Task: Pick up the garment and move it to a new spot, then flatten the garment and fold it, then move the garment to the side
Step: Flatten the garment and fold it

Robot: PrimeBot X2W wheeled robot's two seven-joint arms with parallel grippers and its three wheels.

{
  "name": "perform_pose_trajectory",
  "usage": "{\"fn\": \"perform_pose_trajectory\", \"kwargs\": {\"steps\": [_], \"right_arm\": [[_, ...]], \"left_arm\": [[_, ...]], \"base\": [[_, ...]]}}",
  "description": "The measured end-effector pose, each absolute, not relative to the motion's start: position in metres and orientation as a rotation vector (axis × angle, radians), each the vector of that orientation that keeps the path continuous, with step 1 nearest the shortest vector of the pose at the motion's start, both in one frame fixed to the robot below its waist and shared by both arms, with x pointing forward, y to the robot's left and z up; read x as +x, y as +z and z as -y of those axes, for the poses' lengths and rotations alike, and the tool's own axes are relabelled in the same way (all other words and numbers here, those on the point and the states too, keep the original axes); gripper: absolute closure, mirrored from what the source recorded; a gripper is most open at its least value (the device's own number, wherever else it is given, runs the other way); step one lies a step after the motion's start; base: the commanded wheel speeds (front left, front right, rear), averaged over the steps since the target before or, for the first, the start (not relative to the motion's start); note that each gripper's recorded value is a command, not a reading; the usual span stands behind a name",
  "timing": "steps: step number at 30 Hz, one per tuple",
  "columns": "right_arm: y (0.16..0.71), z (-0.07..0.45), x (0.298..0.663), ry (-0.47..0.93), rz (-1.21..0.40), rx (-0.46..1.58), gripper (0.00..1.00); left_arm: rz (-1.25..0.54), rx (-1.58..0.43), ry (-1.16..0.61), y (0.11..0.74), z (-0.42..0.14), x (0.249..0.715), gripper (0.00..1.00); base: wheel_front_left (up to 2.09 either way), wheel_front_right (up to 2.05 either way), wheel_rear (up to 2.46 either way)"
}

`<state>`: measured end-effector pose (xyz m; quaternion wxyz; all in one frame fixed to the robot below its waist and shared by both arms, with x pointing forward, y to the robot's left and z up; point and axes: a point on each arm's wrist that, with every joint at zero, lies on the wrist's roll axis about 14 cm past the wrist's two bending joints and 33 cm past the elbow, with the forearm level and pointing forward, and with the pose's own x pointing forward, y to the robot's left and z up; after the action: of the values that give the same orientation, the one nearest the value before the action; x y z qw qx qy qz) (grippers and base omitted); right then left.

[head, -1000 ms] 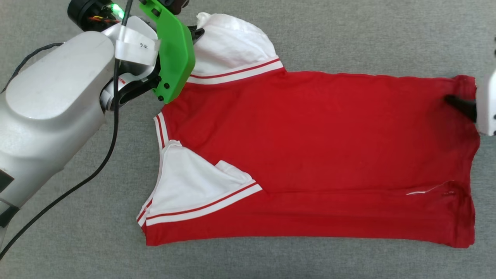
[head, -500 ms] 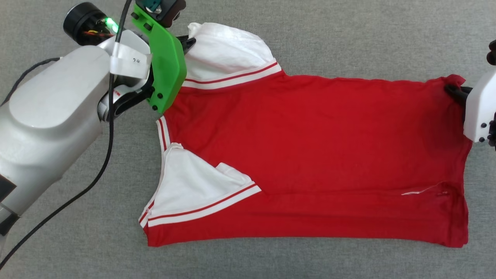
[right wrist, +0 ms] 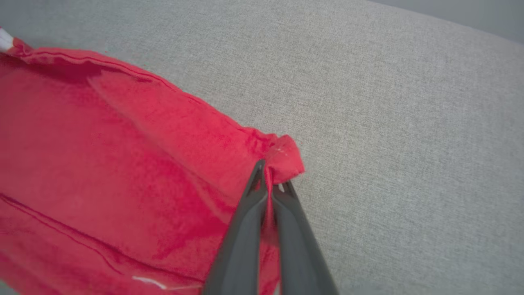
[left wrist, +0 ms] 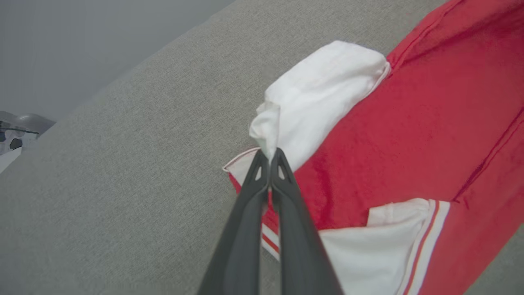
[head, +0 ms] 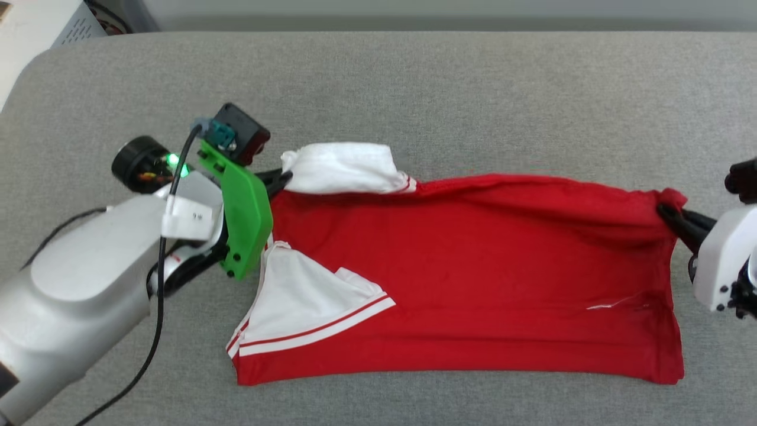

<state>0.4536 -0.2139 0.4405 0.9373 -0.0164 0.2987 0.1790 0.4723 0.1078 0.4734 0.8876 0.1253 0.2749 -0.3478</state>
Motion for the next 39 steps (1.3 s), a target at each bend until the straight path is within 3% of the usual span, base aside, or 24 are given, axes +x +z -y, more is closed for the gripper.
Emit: {"fn": "perform_pose_trajectory", "kwargs": {"steps": [1, 10, 19, 20, 21, 33, 39], "right_arm": [[0.439, 0.215, 0.435, 0.367, -0.611, -0.026, 1.00], [0.414, 0.214, 0.381, 0.359, -0.688, 0.039, 1.00], [0.376, 0.203, 0.359, 0.351, -0.813, 0.107, 1.00], [0.376, 0.203, 0.360, 0.349, -0.811, 0.110, 0.95], [0.377, 0.202, 0.361, 0.348, -0.804, 0.115, 0.00], [0.463, 0.218, 0.392, 0.322, -0.545, 0.216, 0.00], [0.463, 0.238, 0.392, 0.279, -0.613, 0.280, 0.00]], "left_arm": [[-0.587, 0.240, -0.714, 0.468, -0.112, 0.450, 1.00], [-0.703, 0.162, -0.673, 0.431, -0.125, 0.380, 1.00], [-0.823, 0.086, -0.624, 0.381, -0.133, 0.355, 1.00], [-0.809, 0.078, -0.612, 0.380, -0.134, 0.357, 0.91], [-0.785, 0.070, -0.597, 0.382, -0.135, 0.361, 0.00], [-0.314, 0.066, -0.310, 0.458, -0.159, 0.404, 0.00], [-0.140, 0.118, -0.135, 0.496, -0.186, 0.416, 0.00]], "base": [[0.00, 0.00, 0.00], [0.00, 0.00, 0.00], [0.00, 0.00, 0.00], [0.00, 0.00, 0.00], [0.00, 0.00, 0.00], [0.00, 0.00, 0.00], [0.00, 0.00, 0.00]]}}
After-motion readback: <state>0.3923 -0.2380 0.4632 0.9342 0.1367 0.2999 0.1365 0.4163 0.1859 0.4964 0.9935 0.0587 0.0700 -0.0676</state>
